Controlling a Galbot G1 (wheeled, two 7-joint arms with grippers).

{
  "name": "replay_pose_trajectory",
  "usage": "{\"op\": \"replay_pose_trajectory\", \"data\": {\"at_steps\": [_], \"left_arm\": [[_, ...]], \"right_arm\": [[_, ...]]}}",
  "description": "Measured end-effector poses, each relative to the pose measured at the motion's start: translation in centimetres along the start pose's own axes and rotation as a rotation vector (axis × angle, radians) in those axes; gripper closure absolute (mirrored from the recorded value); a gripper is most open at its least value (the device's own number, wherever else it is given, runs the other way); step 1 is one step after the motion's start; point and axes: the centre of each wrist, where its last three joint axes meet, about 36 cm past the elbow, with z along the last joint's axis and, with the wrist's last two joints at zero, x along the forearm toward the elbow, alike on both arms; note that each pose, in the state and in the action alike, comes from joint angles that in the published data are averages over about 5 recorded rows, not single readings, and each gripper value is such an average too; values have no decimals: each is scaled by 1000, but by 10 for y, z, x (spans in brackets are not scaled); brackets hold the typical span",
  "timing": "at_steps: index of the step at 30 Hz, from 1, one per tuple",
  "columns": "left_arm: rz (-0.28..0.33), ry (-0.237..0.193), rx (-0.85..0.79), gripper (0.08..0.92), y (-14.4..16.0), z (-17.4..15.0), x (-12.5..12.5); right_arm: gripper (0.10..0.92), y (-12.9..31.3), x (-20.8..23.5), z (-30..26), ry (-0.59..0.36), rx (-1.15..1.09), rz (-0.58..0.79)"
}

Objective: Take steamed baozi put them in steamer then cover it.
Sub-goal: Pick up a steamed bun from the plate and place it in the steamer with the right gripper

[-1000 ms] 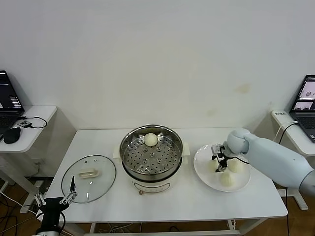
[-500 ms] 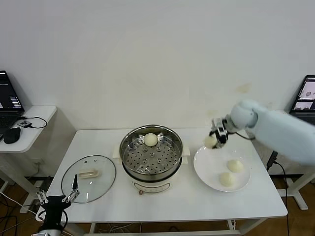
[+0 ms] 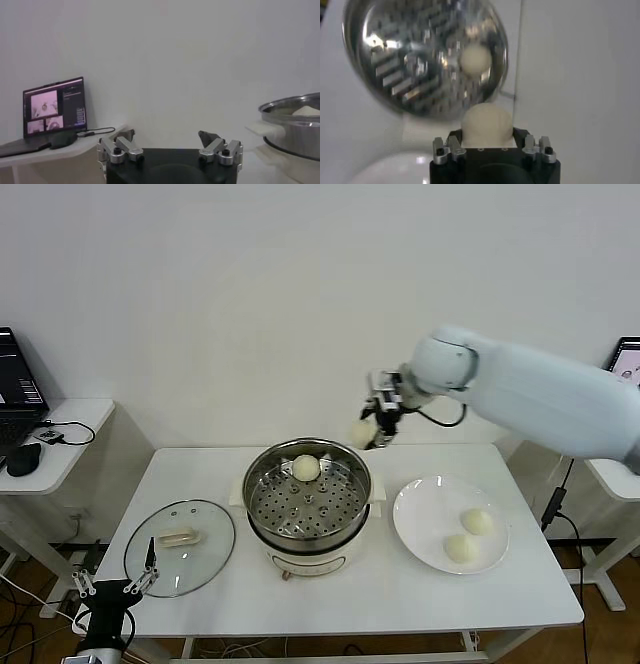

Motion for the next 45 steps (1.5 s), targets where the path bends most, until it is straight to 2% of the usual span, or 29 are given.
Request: {"op": "replay_pose_trajectory", "data": {"at_steps": [9,19,27,37,40,45], "left_arm": [[-11,-3,6,177,0,-2,2],[-11,-10,10,177,-2,-5,2],[-12,-10,9,177,-2,-5,2],[-14,-10,11,177,-2,-4,3],[-13,-9,11,177,-3,-4,3],[-12,-8,9,177,-2,-4,4]], "right_arm": [[386,17,-60,-63,8,-8,-68],[386,38,-114,-96,25,-31,-110],[386,45,-140,-106,38,-42,-114],[386,45,-152,-110,53,-59,-94],[364,45,-152,-109,54,-65,-94],[243,41,-145,-107,53,-70,-96]]}}
